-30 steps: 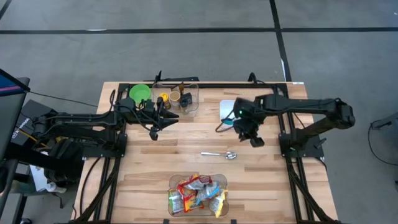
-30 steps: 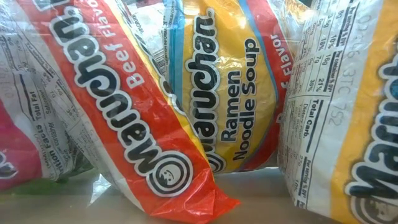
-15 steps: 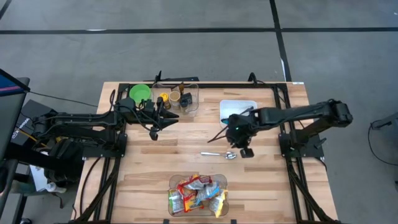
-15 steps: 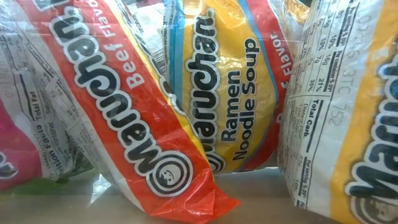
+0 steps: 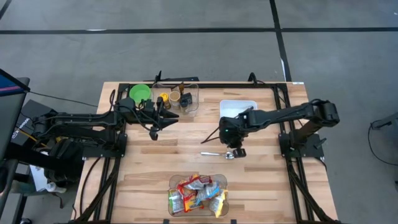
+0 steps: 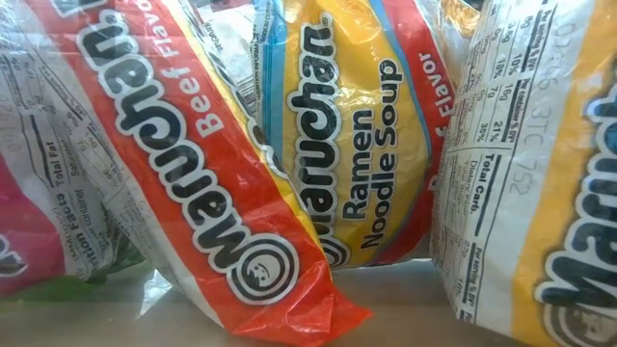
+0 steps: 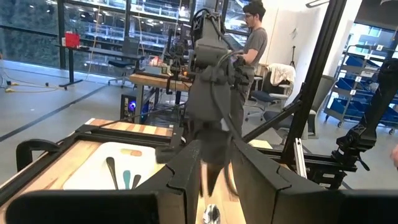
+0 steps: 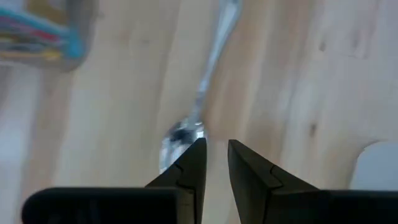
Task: Pick & Place Food Item
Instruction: Put the silver spoon into the white bin
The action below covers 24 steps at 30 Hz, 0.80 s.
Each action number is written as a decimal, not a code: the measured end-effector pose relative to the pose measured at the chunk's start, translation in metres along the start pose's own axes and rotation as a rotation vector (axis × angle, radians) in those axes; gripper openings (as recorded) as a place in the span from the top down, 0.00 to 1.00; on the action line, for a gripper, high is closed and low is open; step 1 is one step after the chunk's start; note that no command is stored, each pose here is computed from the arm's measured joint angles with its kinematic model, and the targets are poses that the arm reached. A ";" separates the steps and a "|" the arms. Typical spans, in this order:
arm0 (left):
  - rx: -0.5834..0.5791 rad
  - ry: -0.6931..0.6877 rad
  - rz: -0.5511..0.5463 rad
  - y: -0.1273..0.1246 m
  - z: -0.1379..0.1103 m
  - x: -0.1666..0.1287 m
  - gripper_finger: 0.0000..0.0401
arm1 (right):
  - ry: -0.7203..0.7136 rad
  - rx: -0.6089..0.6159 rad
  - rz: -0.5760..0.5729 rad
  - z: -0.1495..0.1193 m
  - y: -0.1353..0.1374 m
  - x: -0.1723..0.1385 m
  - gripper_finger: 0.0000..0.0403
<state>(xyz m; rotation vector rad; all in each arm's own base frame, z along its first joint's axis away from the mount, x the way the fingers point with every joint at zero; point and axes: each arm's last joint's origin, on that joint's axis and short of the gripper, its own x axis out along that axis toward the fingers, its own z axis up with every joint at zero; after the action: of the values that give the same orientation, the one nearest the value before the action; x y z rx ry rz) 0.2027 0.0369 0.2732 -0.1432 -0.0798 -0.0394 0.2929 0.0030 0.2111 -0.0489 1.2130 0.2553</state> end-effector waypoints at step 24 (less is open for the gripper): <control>0.003 -0.011 -0.002 0.000 0.001 0.000 0.79 | -0.110 0.192 -0.140 0.017 -0.011 0.016 0.85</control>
<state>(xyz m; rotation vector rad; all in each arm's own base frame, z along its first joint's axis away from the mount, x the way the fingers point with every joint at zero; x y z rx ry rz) 0.2026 0.0369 0.2743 -0.1404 -0.0912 -0.0404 0.3160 -0.0017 0.2013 0.0463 1.1146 0.0185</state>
